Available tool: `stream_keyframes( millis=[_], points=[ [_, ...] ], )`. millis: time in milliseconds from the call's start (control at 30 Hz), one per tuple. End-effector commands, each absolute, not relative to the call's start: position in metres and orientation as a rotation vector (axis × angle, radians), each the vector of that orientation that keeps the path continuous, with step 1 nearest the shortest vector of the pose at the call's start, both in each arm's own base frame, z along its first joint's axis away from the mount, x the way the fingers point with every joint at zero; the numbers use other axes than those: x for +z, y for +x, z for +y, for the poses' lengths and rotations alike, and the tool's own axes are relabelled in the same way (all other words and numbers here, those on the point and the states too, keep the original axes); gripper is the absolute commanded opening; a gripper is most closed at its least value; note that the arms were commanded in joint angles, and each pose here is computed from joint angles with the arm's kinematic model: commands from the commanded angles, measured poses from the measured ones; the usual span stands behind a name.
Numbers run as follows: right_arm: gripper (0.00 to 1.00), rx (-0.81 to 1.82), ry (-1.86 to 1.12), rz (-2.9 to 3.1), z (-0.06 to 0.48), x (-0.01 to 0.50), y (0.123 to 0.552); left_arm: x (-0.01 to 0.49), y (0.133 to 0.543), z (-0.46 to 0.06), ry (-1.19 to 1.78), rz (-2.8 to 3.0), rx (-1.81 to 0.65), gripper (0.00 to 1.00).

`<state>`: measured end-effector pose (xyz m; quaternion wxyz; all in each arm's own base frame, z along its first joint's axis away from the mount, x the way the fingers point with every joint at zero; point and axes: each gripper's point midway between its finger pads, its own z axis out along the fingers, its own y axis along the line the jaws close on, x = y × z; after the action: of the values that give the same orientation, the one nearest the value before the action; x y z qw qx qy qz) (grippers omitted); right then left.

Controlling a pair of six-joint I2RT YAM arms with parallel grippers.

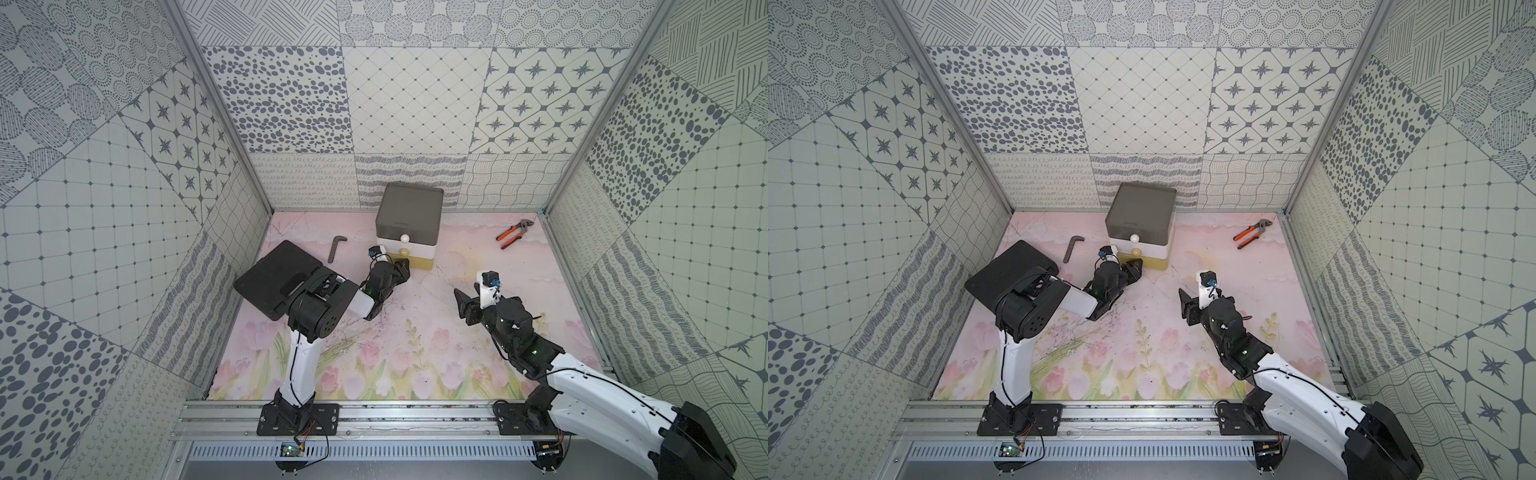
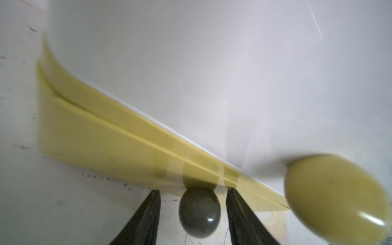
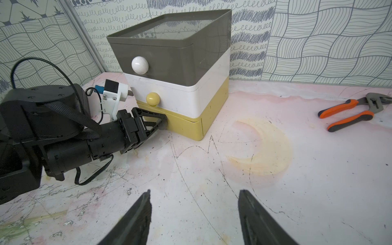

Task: Place the wired earphones into the drawer by color
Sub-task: Close the drawer in the storage box, then reset both arms

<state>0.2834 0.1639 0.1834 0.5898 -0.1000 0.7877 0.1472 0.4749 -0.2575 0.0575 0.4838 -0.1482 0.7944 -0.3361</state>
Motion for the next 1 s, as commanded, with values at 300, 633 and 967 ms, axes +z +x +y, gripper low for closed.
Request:
stream_keyframes(
  millis=[300,633,967],
  points=[
    [0.68,0.326,-0.219,1.806,0.161,0.188,0.287,0.098,0.457,-0.231,-0.416,1.838,-0.823,0.70],
    [0.78,0.269,-0.098,1.861,0.140,0.182,0.295,0.134,0.394,-0.181,-0.371,1.909,-0.658,0.99],
    [0.97,0.194,0.032,1.866,0.114,0.184,0.302,0.195,0.325,-0.120,-0.061,1.835,-0.300,0.99]
  ],
)
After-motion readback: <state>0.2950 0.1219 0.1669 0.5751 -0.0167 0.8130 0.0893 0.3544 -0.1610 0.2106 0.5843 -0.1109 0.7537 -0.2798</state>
